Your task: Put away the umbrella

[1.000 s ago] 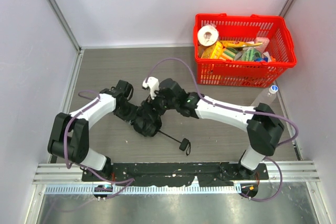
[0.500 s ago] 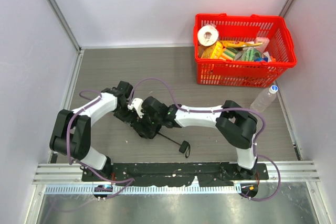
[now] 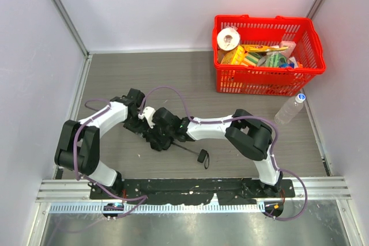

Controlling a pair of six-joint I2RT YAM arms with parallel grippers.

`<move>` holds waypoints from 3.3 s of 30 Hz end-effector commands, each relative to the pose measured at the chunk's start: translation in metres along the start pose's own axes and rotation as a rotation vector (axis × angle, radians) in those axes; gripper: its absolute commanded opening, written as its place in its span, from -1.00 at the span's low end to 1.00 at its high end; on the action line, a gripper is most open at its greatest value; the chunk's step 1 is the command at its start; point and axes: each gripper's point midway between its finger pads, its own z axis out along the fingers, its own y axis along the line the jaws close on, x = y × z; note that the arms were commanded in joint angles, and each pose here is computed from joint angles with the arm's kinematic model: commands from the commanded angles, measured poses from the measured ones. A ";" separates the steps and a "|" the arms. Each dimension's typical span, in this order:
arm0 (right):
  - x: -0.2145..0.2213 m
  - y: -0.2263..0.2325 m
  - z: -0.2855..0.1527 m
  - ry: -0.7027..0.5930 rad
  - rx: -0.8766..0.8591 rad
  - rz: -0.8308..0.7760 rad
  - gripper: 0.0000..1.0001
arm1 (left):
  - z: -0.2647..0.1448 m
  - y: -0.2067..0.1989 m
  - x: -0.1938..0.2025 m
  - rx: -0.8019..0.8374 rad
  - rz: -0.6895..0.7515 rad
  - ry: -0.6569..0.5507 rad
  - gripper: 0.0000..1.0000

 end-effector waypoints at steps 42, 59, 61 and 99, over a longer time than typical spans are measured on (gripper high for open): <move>-0.089 -0.053 -0.063 -0.392 -0.260 0.450 -0.99 | -0.037 -0.072 0.013 0.614 0.288 -0.104 0.99; -0.150 -0.055 -0.097 -0.513 -0.186 0.354 -0.99 | -0.041 -0.084 0.027 0.646 0.257 -0.064 0.99; -0.155 -0.048 -0.096 -0.522 -0.209 0.348 -0.99 | -0.041 -0.089 0.029 0.660 0.268 -0.058 0.99; -0.112 -0.074 -0.229 -0.308 0.082 0.740 0.62 | -0.177 -0.164 0.019 1.193 0.192 -0.032 -1.00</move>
